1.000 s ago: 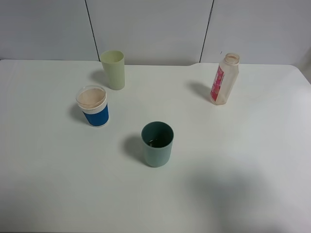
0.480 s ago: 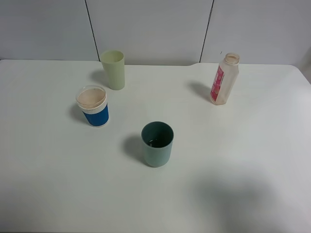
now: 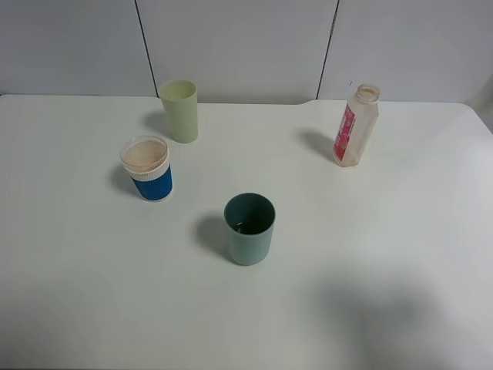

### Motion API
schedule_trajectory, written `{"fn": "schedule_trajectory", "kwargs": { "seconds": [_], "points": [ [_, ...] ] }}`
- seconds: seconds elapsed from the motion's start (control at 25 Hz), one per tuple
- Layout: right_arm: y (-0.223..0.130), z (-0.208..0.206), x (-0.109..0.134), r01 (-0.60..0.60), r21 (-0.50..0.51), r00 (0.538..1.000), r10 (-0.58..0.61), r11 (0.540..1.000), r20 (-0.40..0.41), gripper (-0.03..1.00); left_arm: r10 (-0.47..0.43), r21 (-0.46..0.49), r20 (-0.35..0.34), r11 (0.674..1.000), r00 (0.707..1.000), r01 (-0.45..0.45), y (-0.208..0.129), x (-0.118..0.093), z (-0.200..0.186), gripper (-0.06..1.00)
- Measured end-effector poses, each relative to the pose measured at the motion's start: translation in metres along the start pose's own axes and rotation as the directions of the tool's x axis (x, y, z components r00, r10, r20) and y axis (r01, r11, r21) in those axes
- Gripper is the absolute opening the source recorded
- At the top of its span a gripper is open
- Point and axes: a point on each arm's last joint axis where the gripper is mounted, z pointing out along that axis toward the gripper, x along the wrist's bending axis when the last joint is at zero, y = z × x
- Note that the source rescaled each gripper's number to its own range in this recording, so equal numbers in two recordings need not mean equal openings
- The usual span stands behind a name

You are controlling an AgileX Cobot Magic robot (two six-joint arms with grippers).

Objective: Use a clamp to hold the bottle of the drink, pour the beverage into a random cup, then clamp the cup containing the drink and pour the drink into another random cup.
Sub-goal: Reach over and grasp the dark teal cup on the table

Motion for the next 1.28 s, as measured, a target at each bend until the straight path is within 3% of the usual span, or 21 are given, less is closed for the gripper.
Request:
{"fn": "schedule_trajectory", "kwargs": {
  "seconds": [0.76, 1.08, 1.28],
  "points": [
    [0.0, 0.0, -0.0002, -0.004, -0.001, 1.0, 0.004, 1.0, 0.006, 0.97, 0.0, 0.0, 0.0, 1.0, 1.0, 0.0, 0.0, 0.0, 0.0, 0.78],
    [-0.0006, -0.0012, 0.0005, -0.07, -0.011, 0.988, 0.071, 0.997, 0.138, 0.97, 0.0, 0.0, 0.0, 1.0, 1.0, 0.0, 0.0, 0.0, 0.0, 0.78],
    [-0.0006, -0.0013, 0.0006, -0.074, -0.012, 0.987, 0.075, 0.997, 0.145, 0.97, 0.0, 0.0, 0.0, 1.0, 1.0, 0.0, 0.0, 0.0, 0.0, 0.78]
  ]
}}
